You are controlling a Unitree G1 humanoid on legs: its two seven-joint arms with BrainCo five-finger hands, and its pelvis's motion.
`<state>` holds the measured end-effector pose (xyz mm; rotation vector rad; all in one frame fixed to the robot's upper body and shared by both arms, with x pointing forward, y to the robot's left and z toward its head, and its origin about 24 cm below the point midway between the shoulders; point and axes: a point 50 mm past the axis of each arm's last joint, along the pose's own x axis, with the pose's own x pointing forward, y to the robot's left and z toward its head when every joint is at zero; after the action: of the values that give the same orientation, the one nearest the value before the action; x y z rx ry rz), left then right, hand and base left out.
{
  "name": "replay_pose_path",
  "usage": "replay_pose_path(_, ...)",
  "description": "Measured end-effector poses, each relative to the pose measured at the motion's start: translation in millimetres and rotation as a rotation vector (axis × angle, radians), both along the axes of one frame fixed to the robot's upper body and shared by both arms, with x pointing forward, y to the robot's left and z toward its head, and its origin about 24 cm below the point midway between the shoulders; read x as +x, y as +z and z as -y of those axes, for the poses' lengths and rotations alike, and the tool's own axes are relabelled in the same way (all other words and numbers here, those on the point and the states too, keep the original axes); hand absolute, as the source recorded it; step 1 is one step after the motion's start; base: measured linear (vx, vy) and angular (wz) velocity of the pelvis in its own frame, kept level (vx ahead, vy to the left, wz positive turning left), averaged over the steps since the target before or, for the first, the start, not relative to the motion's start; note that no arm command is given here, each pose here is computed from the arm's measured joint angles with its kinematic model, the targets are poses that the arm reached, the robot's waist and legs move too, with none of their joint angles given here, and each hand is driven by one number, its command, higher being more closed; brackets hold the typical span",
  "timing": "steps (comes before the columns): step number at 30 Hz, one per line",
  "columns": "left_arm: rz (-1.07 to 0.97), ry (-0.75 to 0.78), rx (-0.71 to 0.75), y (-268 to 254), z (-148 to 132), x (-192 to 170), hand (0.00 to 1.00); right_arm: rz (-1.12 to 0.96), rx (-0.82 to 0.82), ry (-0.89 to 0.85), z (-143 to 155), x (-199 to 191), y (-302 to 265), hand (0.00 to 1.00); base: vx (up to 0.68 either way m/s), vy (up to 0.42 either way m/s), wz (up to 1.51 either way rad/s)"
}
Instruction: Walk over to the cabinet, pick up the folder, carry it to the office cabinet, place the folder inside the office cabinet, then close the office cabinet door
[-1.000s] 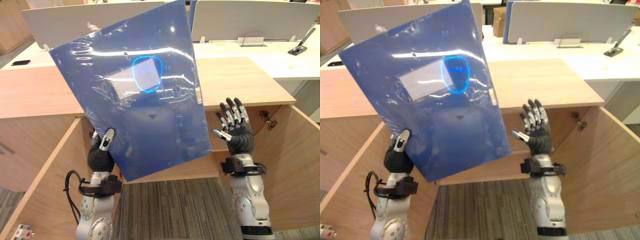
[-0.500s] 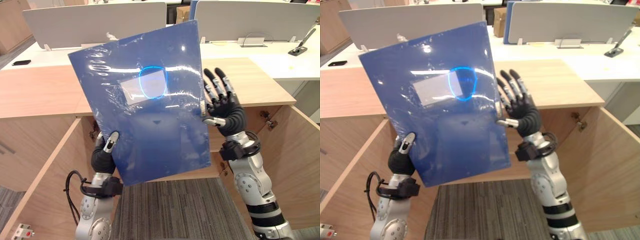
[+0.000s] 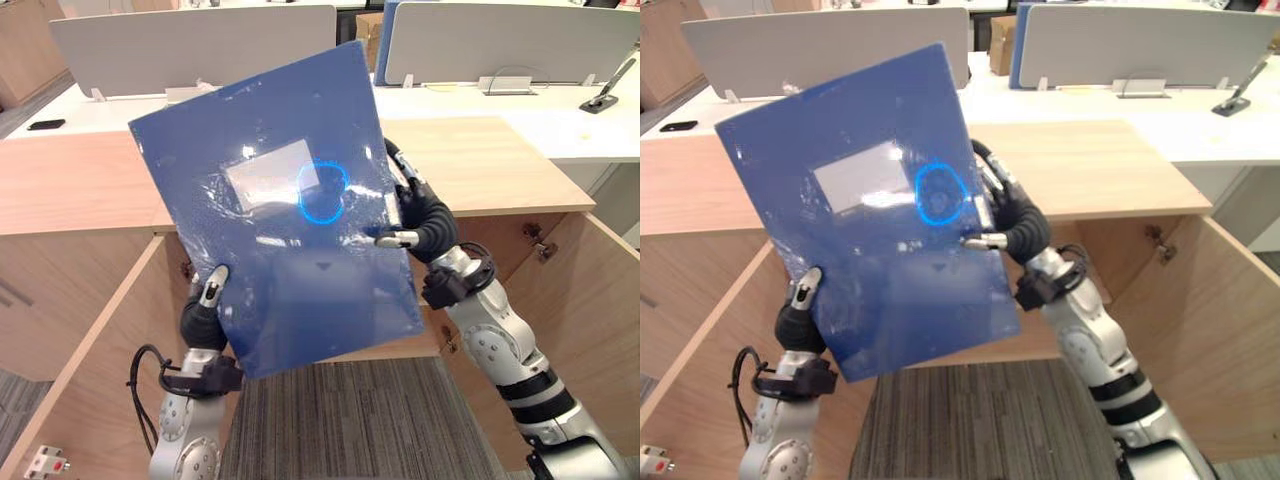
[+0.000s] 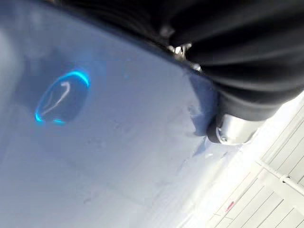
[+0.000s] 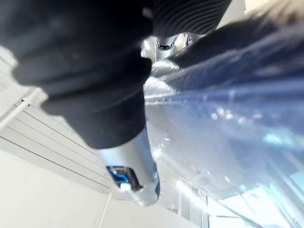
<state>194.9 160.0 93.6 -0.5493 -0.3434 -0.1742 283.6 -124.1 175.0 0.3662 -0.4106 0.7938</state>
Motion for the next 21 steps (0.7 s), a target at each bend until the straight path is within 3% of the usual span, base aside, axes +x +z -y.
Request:
replay_pose_path(15, -0.050, 0.020, 0.024, -9, -5, -6, 1.00, -0.151, -0.159, 0.046, -17, 3, -39, 1.00, 0.00, 0.000, 0.00)
replay_pose_path(16, -0.052, 0.021, 0.025, -9, -5, -6, 0.00, -0.153, -0.167, 0.045, -17, 3, -40, 1.00, 0.00, 0.000, 0.00)
replay_pose_path(21, -0.061, 0.013, 0.041, -10, -6, -6, 0.00, -0.164, -0.173, 0.043, -17, 3, -43, 1.00, 0.00, 0.000, 0.00)
